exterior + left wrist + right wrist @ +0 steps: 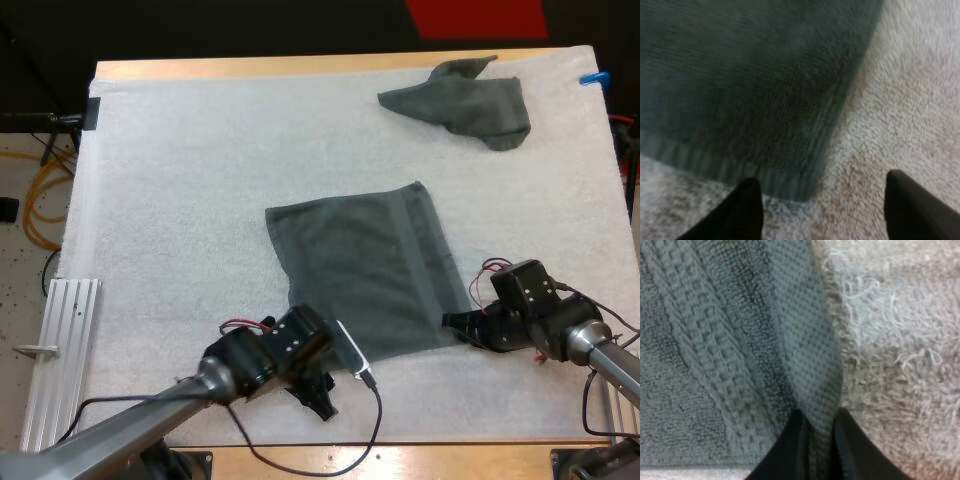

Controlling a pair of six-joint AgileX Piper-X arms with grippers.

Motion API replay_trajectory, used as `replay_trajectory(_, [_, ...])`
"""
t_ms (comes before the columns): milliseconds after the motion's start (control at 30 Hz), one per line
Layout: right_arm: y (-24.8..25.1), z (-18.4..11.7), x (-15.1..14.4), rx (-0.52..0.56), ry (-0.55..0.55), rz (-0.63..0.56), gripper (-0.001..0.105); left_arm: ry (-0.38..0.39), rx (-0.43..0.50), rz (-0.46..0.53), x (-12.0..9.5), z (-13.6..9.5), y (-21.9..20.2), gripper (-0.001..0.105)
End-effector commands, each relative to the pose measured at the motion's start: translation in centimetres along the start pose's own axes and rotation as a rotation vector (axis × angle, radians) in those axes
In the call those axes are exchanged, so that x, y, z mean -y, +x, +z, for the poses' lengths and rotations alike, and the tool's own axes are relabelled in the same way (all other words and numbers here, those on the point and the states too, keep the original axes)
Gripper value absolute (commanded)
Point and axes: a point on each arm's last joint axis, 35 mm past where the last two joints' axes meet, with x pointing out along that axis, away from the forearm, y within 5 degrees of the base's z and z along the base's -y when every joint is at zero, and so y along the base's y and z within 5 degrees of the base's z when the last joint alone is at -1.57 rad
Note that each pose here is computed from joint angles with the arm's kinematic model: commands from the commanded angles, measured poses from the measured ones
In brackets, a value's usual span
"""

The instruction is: Pick towel from pile fold and stack

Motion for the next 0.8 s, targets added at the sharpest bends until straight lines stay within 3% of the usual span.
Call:
replay_trajectory(0, [-0.2,-0.1,-0.1,-0.010,-0.010,0.008,0.000,-0.025,-0.024,0.037,0.0,0.3,0.6,0.053])
replay_trajectory(167, [-0.2,-0.1,-0.1,-0.010,-0.010,0.008,0.000,-0.098,-0.139,0.082,-0.7,1.4,2.7,0.053])
replay_trajectory(433, [-0.2,-0.1,-0.1,-0.010,-0.010,0.008,0.000,-0.098,-0.251,0.100,-0.9,3.2,4.7,0.048])
replay_trajectory(533, [-0.2,-0.1,-0.1,-0.010,-0.011,0.008,0.000,-0.098,-0.264,0.102,-0.9,3.3,4.6,0.037])
replay_trajectory(700, [-0.2,-0.1,-0.1,-0.010,-0.019,0.008,0.000,-0.099,-0.292,0.106,-0.9,3.0,4.5,0.003])
replay_trajectory(767, [-0.2,-0.1,-0.1,-0.010,-0.023,0.008,0.000,-0.094,-0.298,0.106,-0.8,3.0,4.4,0.000])
